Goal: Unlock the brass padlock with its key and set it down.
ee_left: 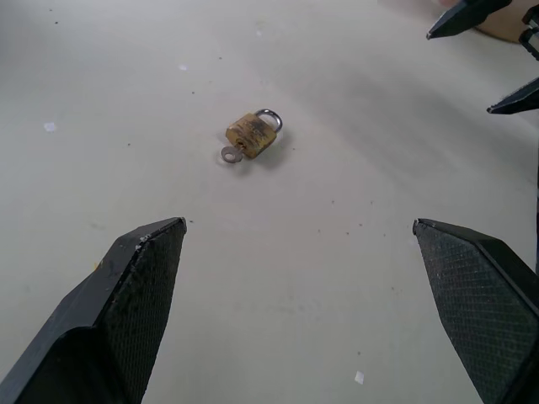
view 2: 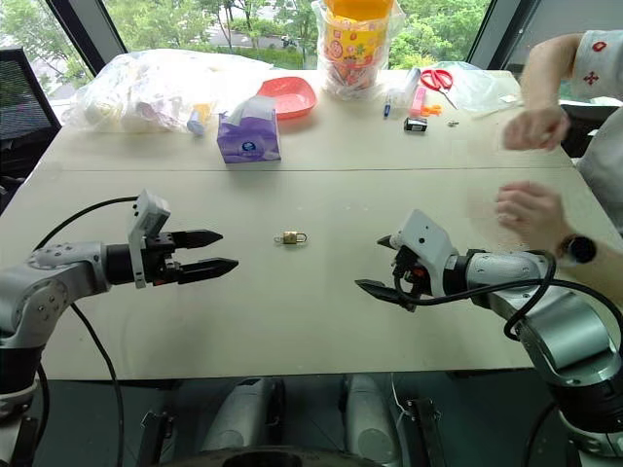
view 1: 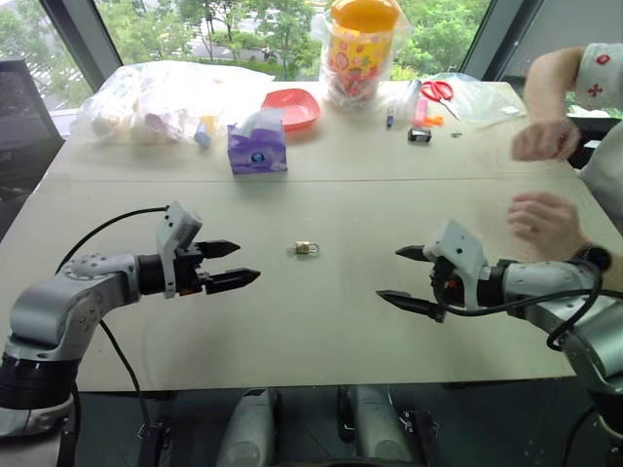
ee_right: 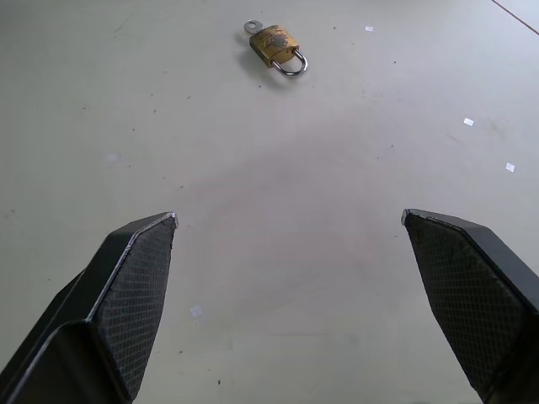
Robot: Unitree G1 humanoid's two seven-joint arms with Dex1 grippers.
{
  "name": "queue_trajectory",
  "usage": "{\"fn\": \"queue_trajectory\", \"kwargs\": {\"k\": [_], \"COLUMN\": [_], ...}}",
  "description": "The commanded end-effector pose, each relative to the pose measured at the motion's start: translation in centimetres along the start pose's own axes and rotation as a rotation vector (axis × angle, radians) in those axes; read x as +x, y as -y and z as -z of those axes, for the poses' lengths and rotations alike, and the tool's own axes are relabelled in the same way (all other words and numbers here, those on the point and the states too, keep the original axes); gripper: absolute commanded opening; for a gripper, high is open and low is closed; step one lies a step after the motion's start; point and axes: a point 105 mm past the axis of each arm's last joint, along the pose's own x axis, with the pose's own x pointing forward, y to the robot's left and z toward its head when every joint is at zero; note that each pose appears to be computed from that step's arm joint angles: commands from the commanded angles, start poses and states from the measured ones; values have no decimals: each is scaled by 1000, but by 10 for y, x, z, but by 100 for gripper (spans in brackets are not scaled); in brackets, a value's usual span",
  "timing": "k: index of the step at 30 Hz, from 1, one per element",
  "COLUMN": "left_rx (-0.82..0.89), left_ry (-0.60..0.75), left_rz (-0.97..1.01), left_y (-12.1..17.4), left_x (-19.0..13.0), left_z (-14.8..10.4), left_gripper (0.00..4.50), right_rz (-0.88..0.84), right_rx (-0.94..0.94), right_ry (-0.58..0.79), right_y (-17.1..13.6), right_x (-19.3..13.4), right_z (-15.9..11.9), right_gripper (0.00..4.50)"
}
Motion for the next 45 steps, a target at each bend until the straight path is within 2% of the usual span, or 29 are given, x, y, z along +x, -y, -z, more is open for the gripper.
{"fn": "queue_trajectory", "kwargs": {"k": [1,12,19,23,26,29,33,39,43,45], "left_rx": [29,28,71,135,204,226,230,170,151,149], "left_ry": [46,53,43,-12,-101,-107,-106,-46,-26,-26], "left_rz": [-7,3,-10,-14,14,21,4,8,5,-1], "left_y": [-1,-1,-7,-14,-14,-13,-12,0,7,7], "left_x": [-2,-3,-4,-16,-35,-44,-46,-34,-31,-30], "left_z": [-12,-15,-18,-20,-24,-32,-30,-20,-19,-19], "left_gripper": [450,450,450,450,450,450,450,450,450,450], "right_rz": [15,20,-14,-44,-97,-142,-181,-254,-262,-273], "right_rx": [-35,-23,-49,-100,-159,-174,-213,-278,-271,-267], "right_ry": [32,40,58,45,45,48,-5,-109,-113,-126], "right_y": [2,7,10,12,11,9,9,5,6,4], "right_x": [-1,10,47,72,105,128,151,162,166,168], "right_z": [-10,-12,-29,-37,-57,-66,-59,-35,-33,-31], "right_gripper": [448,448,448,448,448,448,448,448,448,394]}}
